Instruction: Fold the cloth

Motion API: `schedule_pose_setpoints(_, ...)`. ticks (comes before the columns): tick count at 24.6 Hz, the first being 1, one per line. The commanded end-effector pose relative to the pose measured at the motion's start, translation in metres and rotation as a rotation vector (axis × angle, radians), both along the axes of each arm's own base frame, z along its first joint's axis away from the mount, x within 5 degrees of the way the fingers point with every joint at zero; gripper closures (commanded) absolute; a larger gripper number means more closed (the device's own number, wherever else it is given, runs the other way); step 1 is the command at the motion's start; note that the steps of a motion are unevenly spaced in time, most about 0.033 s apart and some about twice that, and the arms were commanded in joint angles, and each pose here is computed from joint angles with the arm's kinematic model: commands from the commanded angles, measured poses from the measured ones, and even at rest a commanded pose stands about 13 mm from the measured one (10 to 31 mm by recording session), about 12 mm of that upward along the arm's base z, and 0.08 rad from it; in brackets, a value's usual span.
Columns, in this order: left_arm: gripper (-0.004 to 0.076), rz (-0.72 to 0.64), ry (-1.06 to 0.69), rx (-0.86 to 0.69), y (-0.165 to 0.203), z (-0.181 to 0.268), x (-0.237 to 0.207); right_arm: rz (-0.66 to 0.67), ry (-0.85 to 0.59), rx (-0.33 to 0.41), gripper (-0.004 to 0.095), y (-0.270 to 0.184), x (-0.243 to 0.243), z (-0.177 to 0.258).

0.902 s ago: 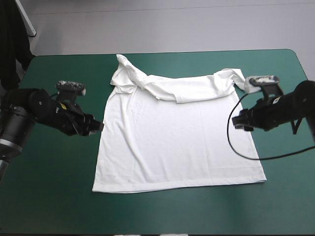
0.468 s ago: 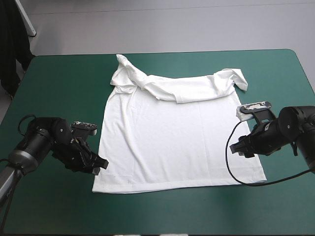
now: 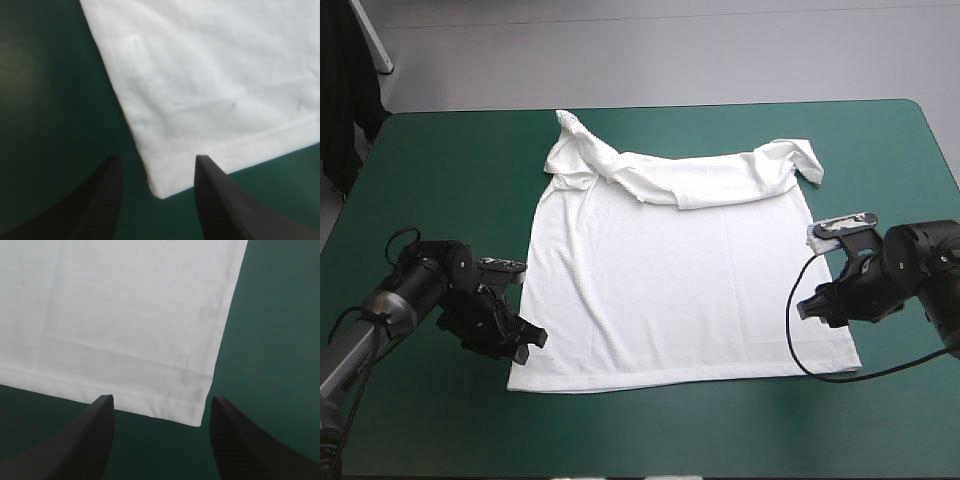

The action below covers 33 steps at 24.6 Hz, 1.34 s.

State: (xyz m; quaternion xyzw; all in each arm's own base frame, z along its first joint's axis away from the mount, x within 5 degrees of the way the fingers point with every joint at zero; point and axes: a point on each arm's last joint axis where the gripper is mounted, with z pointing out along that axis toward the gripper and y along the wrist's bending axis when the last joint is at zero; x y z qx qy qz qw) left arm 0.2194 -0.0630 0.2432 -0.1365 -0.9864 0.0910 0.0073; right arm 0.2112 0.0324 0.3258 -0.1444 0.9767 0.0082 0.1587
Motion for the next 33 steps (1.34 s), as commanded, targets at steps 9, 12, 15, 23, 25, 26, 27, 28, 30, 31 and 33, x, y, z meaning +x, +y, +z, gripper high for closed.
schedule_pose_setpoints(9,0.0383,0.008,0.053,-0.015,-0.001,-0.021,-0.01,-0.029,0.034,-0.06,0.0373,-0.007,-0.01,-0.035)
schedule_pose_setpoints(12,0.0384,0.021,0.078,-0.038,-0.003,-0.03,-0.016,-0.035,0.03,-0.059,0.0373,-0.007,-0.009,-0.035)
schedule_pose_setpoints(15,0.0388,0.044,0.067,-0.056,-0.004,-0.037,-0.018,-0.051,0.018,-0.096,0.0374,-0.011,-0.009,-0.035)
schedule_pose_setpoints(23,0.0733,0.023,-0.001,-0.135,-0.01,-0.042,-0.012,-0.071,0.122,-0.144,0.0373,-0.011,0.012,-0.061)
schedule_pose_setpoints(25,0.0733,0.018,0.03,-0.146,-0.012,-0.047,-0.011,-0.091,0.171,-0.168,0.0373,-0.012,0.017,-0.071)
schedule_pose_setpoints(26,0.0733,0.019,0.042,-0.147,-0.013,-0.049,-0.01,-0.09,0.187,-0.171,0.0373,-0.012,0.019,-0.074)
schedule_pose_setpoints(27,0.0733,0.017,0.043,-0.147,-0.013,-0.05,-0.01,-0.098,0.199,-0.168,0.0373,-0.013,0.021,-0.077)
schedule_pose_setpoints(28,0.0733,0.016,0.043,-0.149,-0.013,-0.049,-0.01,-0.107,0.211,-0.159,0.0373,-0.014,0.022,-0.079)
schedule_pose_setpoints(30,0.0733,-0.001,0.039,-0.155,-0.013,-0.049,-0.01,-0.134,0.233,-0.136,0.0373,-0.017,0.024,-0.083)
schedule_pose_setpoints(31,0.0733,-0.001,0.036,-0.157,-0.014,-0.049,-0.01,-0.146,0.237,-0.129,0.0374,-0.018,0.024,-0.084)
schedule_pose_setpoints(33,0.0733,-0.006,0.034,-0.163,-0.014,-0.049,-0.01,-0.175,0.248,-0.104,0.0373,-0.022,0.025,-0.085)
